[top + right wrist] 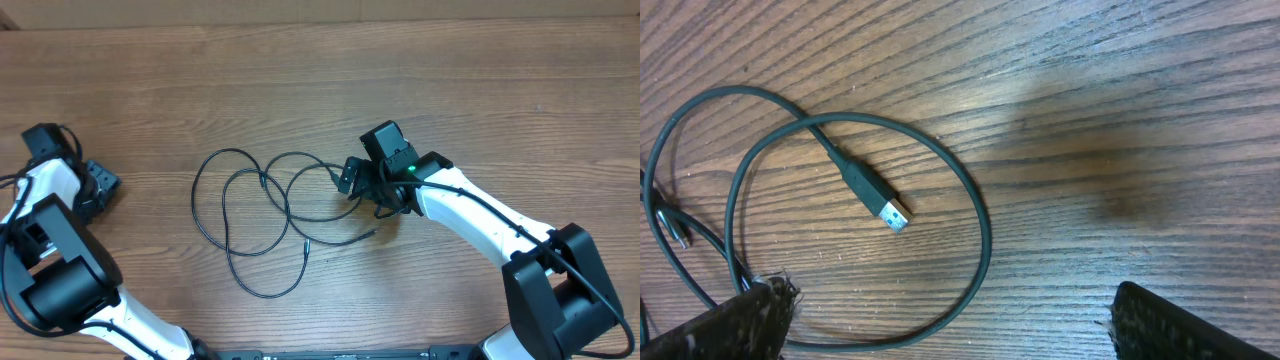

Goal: Untangle cables

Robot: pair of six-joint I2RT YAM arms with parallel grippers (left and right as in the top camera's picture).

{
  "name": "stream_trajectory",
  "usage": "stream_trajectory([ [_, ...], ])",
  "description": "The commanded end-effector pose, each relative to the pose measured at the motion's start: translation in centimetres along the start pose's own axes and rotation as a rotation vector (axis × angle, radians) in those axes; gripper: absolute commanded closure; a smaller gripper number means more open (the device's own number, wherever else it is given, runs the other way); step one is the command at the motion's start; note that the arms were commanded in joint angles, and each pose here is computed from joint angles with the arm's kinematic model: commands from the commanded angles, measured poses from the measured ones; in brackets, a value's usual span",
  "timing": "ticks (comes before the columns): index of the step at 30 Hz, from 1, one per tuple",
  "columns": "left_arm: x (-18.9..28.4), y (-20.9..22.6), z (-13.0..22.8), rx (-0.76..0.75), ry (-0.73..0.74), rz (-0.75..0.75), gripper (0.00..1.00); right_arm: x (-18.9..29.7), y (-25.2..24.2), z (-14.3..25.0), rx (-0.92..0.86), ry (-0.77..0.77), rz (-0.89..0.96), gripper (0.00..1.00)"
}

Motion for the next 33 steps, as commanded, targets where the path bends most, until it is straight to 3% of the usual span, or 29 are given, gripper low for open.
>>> stream_trajectory([
  [1, 0.3, -1.5, 0.6, -0.035, 0.082, 0.114, 0.28, 0.9, 0.5, -0.7, 0.008, -0.026, -0.022, 0.00],
  [3, 1.8, -2.3, -0.4, -0.047, 0.084, 0.131, 0.20, 0.9, 0.5, -0.7, 0.008, -0.026, -0.022, 0.00],
  [10, 8.1, -6.8, -0.3, -0.085, 0.215, 0.279, 0.21, 0.9, 0.5, -0.7, 0.008, -0.026, -0.022, 0.00],
  [13, 9.8, -8.2, 3.1, -0.106, 0.371, 0.336, 0.18, 0.9, 0.5, -0.7, 0.008, -0.026, -0.022, 0.00],
  [16, 10.3, -8.3, 6.7, -0.143, 0.478, 0.290, 0.18, 0.9, 0.5, -0.7, 0.008, -0.026, -0.022, 0.00],
  [20, 10.2, -10.0, 14.0, -0.338, 0.580, 0.245, 0.15, 0.9, 0.5, -0.7, 0.008, -0.026, -0.022, 0.00],
  [23, 10.3, -11.5, 17.4, -0.449, 0.581, 0.234, 0.00, 0.9, 0.5, -0.6, 0.008, -0.026, -0.022, 0.00],
  [33, 12.0, -16.0, 24.5, -0.668, 0.538, 0.305, 0.01, 0.9, 0.5, -0.7, 0.008, -0.026, -0.022, 0.00],
])
Point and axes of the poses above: each gripper's point midway between its finger pads, its own x axis back along the fingers, its own y axis along the line the jaws close on, z = x × y, the point moved 2 cm from there along x, back along the fingers, and after that the axes turned 13 degrees about x, right-handed, at the moved point
